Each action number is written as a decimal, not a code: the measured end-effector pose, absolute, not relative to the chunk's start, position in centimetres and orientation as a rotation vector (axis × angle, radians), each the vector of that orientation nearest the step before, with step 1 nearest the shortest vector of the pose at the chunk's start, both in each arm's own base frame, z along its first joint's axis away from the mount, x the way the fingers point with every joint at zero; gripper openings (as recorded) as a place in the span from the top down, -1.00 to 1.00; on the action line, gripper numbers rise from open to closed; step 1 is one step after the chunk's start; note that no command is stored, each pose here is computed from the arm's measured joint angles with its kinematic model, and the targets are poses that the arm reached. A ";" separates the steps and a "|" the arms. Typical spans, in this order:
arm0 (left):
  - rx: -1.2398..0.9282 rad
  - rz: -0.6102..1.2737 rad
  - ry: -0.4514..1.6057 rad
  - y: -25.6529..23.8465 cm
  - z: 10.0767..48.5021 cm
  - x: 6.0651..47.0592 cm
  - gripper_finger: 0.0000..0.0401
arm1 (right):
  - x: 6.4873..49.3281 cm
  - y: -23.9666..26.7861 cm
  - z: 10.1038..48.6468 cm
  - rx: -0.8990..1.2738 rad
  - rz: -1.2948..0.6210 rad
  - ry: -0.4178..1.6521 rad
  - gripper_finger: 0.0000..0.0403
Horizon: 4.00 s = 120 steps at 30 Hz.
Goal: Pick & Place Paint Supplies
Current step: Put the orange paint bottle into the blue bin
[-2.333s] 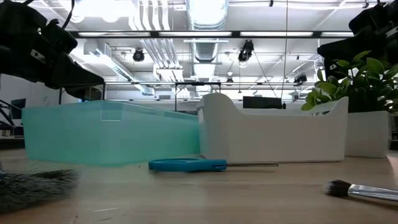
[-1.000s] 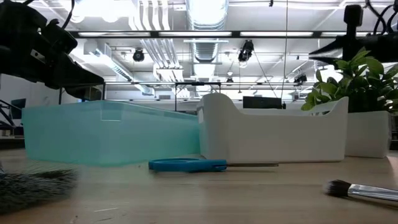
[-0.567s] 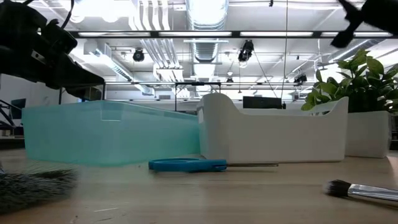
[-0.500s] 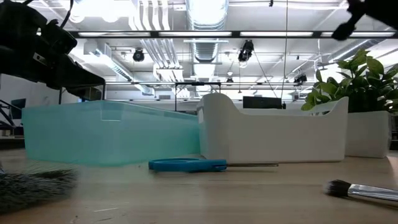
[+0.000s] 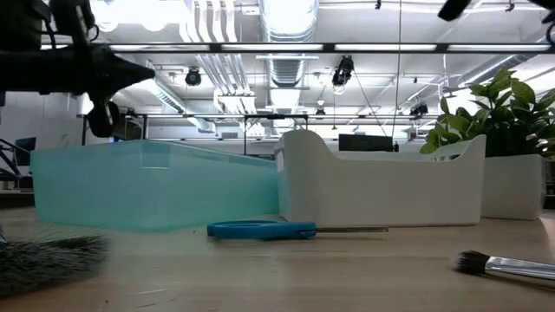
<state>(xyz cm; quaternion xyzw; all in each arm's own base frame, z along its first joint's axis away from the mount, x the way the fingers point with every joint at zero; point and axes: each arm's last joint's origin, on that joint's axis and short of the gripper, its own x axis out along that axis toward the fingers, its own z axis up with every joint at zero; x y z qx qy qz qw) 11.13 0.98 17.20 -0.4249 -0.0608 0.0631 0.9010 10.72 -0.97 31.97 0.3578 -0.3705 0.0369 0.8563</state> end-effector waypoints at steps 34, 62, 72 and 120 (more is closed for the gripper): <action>0.050 0.051 -0.337 0.6 49.6 11.1 0.05 | 11.2 -1.2 49.1 0.379 -0.279 -0.015 0.84; 0.304 0.386 0.176 1.6 55.3 11.6 0.03 | 18.6 -1.8 51.6 0.139 -0.349 0.506 -0.16; 0.594 0.453 0.068 1.8 57.1 13.5 0.03 | 21.1 -4.3 52.5 0.185 -0.486 0.637 -0.16; 0.389 0.562 0.372 2.5 54.1 18.4 0.03 | 24.3 -11.3 24.4 -0.144 0.031 1.201 -0.16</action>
